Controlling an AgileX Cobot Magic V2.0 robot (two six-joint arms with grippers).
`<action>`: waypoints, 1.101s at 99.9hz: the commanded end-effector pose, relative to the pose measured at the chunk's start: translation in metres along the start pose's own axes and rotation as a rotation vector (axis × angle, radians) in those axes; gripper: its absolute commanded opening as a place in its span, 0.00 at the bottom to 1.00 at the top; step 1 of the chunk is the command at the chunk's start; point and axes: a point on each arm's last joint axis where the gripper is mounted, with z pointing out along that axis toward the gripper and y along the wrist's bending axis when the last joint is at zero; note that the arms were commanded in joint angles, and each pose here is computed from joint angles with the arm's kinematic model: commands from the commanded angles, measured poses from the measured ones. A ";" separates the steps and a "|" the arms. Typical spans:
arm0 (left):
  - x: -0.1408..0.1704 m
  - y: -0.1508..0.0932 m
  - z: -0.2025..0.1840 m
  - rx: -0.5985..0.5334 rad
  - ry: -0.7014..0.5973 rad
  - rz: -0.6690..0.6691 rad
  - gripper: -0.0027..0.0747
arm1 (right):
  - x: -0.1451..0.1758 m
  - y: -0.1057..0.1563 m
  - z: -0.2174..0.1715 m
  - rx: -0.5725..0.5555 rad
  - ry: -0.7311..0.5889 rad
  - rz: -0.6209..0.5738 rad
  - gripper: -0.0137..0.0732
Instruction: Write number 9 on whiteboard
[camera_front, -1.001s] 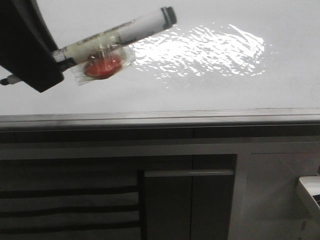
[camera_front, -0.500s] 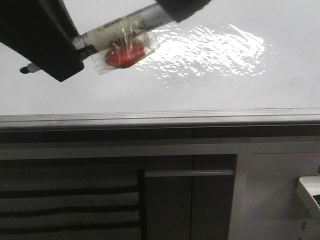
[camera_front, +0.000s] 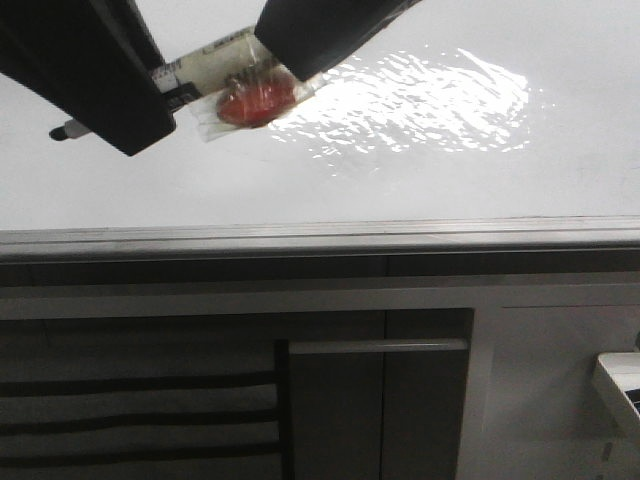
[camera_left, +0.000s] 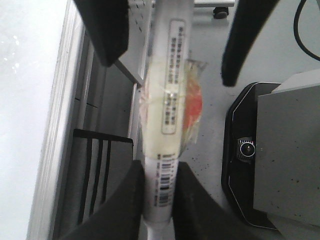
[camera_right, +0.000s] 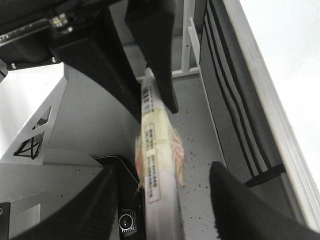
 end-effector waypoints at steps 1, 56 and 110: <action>-0.012 0.001 -0.013 -0.044 -0.089 0.002 0.02 | -0.015 0.002 -0.013 0.036 -0.089 -0.018 0.46; -0.014 0.006 -0.024 -0.117 -0.138 0.003 0.29 | -0.013 0.003 -0.015 0.034 -0.061 -0.041 0.10; 0.039 0.015 -0.107 -0.444 -0.319 -0.395 0.53 | 0.012 -0.001 -0.096 0.606 -0.040 0.528 0.10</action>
